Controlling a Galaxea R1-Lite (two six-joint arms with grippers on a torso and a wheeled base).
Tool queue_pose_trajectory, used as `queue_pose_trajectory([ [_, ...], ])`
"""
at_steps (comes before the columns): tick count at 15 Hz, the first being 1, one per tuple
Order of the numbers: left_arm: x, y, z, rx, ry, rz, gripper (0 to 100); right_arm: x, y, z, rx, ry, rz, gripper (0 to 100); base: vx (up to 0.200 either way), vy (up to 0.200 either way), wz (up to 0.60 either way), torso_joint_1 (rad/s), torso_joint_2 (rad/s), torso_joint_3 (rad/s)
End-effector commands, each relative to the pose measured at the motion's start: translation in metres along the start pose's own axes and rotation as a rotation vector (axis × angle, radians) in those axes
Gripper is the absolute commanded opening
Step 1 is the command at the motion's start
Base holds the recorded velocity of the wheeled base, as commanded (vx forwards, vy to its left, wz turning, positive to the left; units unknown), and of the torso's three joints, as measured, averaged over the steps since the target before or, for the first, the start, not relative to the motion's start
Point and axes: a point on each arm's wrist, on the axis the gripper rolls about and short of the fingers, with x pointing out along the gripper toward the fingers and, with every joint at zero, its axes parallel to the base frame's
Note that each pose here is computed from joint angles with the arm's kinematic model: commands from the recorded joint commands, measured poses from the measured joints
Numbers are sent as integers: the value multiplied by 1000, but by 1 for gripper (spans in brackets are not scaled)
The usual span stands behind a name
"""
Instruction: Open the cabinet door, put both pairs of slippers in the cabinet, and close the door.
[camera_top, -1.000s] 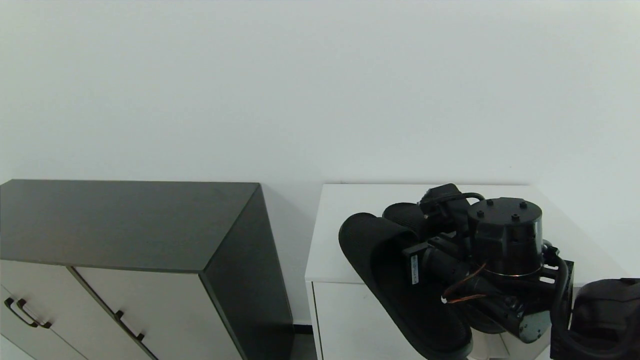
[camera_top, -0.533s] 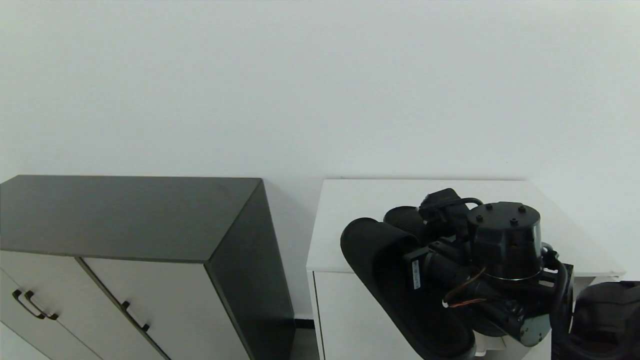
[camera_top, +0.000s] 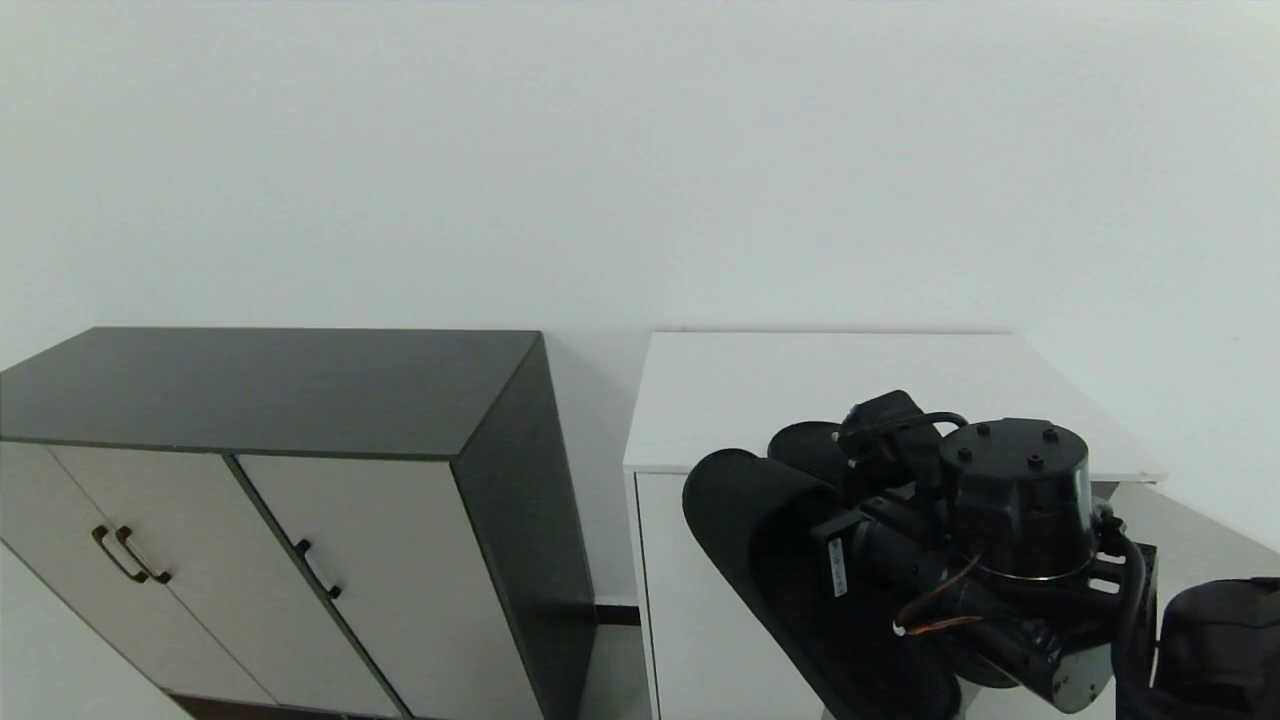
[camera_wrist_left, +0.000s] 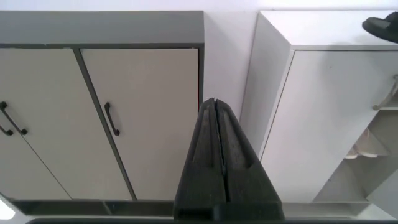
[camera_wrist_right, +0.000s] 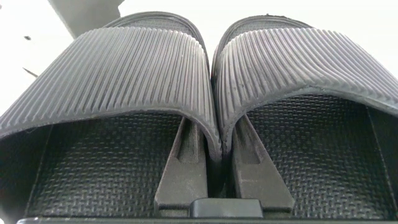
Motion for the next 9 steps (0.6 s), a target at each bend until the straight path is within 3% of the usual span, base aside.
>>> queue_pose_trajectory([
  [1,0,0,0,0,0,0,0,0,0,-3,-4,11,2,0,0,0,-600,7,-2,7],
  [2,0,0,0,0,0,0,0,0,0,-3,-4,11,3,0,0,0,-600,12,7,2],
  [9,0,0,0,0,0,0,0,0,0,-4,-9,13,17,0,0,0,0,0,0,0],
])
